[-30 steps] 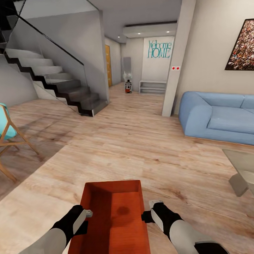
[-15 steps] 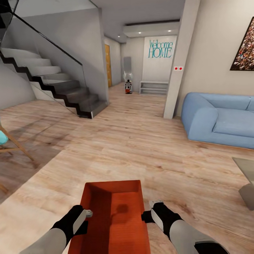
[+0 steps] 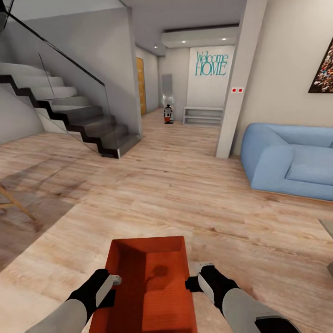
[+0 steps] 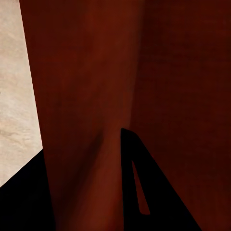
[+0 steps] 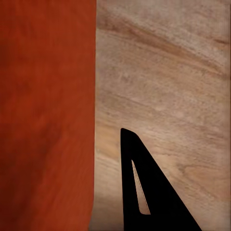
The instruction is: Move the two storage containers from the living room to the garage. In the garage, place one container on the floor and stack the other container on top of it (either order is fine).
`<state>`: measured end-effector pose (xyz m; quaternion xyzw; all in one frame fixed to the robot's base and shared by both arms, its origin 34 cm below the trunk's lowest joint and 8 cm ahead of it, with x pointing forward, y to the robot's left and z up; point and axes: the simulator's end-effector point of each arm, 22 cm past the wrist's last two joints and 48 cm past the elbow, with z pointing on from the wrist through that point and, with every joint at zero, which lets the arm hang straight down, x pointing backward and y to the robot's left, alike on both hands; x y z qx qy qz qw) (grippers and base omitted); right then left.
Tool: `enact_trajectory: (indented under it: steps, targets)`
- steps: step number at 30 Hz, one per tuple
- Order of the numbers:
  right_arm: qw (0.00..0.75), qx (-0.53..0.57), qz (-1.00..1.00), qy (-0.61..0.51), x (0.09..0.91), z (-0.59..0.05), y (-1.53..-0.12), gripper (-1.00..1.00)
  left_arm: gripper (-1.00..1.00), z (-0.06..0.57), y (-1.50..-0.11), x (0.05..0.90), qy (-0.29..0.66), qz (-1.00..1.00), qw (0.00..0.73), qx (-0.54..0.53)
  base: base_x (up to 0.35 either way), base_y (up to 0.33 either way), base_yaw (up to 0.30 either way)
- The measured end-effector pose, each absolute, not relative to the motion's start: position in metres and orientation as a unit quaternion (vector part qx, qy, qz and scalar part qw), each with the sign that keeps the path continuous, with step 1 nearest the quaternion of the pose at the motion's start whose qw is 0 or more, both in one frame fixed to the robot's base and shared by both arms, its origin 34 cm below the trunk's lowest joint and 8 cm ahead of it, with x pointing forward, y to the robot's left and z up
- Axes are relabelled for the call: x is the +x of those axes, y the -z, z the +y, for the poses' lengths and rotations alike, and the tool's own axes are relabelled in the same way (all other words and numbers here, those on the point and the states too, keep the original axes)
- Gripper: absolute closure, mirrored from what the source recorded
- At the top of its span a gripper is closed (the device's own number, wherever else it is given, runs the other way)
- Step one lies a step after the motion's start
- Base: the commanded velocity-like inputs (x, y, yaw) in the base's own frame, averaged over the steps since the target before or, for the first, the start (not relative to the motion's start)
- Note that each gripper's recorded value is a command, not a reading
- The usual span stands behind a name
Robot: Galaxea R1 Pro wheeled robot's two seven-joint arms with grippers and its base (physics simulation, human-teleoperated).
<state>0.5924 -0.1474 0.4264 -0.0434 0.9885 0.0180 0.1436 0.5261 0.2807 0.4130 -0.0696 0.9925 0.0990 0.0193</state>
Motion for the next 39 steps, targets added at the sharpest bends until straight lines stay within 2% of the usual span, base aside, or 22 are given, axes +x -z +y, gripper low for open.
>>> enact_trajectory:
  steps: [39]
  targets:
    - [0.144,-0.043,0.989,-0.018,0.5924,-0.1474,-0.4264,1.0,1.0,0.2807,-0.413,0.5261,-0.099,0.992,0.019,-0.07,0.341,0.0,0.0]
